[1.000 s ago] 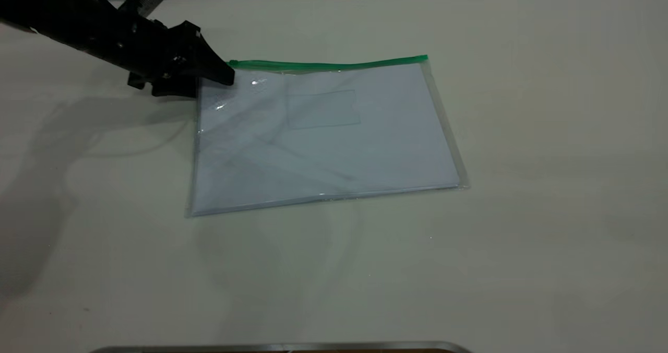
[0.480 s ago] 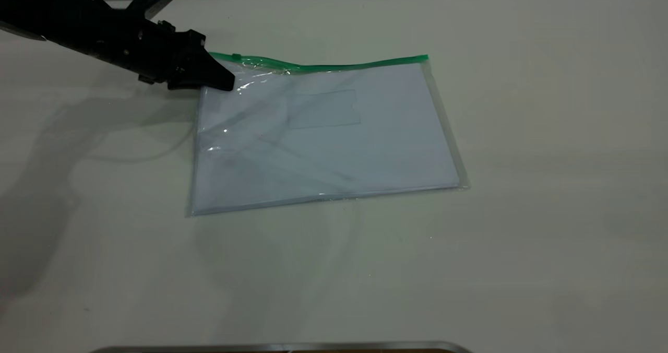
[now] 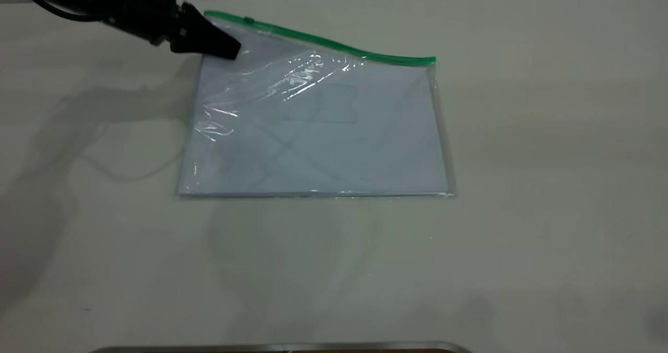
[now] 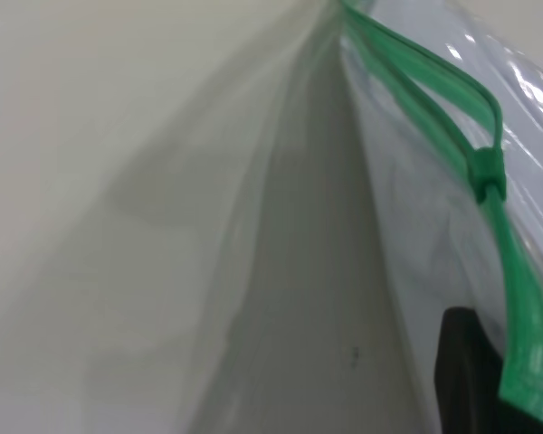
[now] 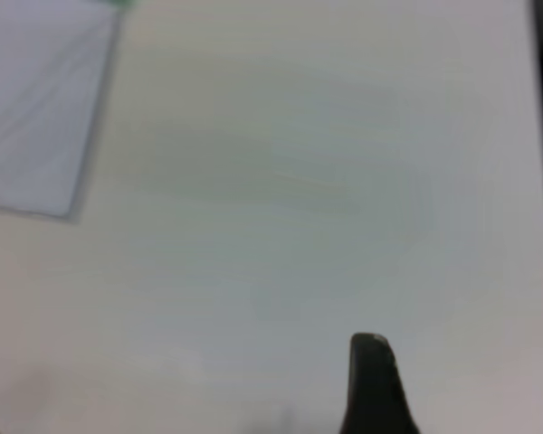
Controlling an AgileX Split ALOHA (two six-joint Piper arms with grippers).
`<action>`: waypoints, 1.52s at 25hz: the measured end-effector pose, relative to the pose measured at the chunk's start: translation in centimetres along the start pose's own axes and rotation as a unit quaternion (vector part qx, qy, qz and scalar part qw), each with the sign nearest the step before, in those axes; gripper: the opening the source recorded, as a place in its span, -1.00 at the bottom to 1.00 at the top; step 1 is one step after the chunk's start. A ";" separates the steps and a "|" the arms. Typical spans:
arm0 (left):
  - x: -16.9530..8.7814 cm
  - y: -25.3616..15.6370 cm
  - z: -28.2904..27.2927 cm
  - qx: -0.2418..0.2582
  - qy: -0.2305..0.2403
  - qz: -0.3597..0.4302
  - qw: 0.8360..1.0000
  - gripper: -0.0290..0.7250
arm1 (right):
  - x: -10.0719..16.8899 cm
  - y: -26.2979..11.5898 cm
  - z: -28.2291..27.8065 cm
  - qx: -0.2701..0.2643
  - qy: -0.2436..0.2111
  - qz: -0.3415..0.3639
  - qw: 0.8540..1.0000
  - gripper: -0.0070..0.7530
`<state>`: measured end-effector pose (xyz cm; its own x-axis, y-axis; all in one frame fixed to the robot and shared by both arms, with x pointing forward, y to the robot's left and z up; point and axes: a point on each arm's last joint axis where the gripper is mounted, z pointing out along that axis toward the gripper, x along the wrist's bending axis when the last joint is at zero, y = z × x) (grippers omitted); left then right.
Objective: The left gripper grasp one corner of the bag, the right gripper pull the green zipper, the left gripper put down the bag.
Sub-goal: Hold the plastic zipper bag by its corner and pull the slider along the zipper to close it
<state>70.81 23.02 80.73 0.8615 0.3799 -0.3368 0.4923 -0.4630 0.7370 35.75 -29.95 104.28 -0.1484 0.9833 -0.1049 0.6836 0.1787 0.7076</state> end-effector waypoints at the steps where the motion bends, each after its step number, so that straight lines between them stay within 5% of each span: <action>1: -0.2 0.4 -0.1 0.008 -0.010 0.019 1.000 -0.78 | 0.0 0.5 0.9 0.011 0.014 -0.002 1.000 0.41; 6: -1.6 1.5 0.8 0.054 -0.063 0.105 0.991 -0.78 | 0.0 3.3 4.6 0.031 0.075 -0.039 0.996 0.41; 13: -4.3 3.7 4.2 0.103 -0.114 0.250 0.956 -0.78 | -0.4 6.8 10.7 0.026 0.134 -0.067 0.988 0.41; 19: -6.3 6.0 7.2 0.108 -0.106 0.315 0.937 -0.78 | 0.0 8.1 15.6 0.006 0.185 -0.073 0.980 0.41; 24: -7.7 6.7 9.1 0.110 -0.106 0.358 0.921 -0.78 | 3.0 8.6 19.5 -0.011 0.231 -0.122 0.965 0.41; 38: -8.6 7.3 9.7 0.085 -0.120 0.355 0.923 -0.78 | 10.5 6.4 28.4 0.008 0.328 -0.168 0.930 0.41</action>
<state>68.16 8.57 83.32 0.9672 -0.2466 0.0613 -0.2126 -0.6534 0.7266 58.89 -17.49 87.89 -0.7549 0.6418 0.1349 0.5309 0.4772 0.7003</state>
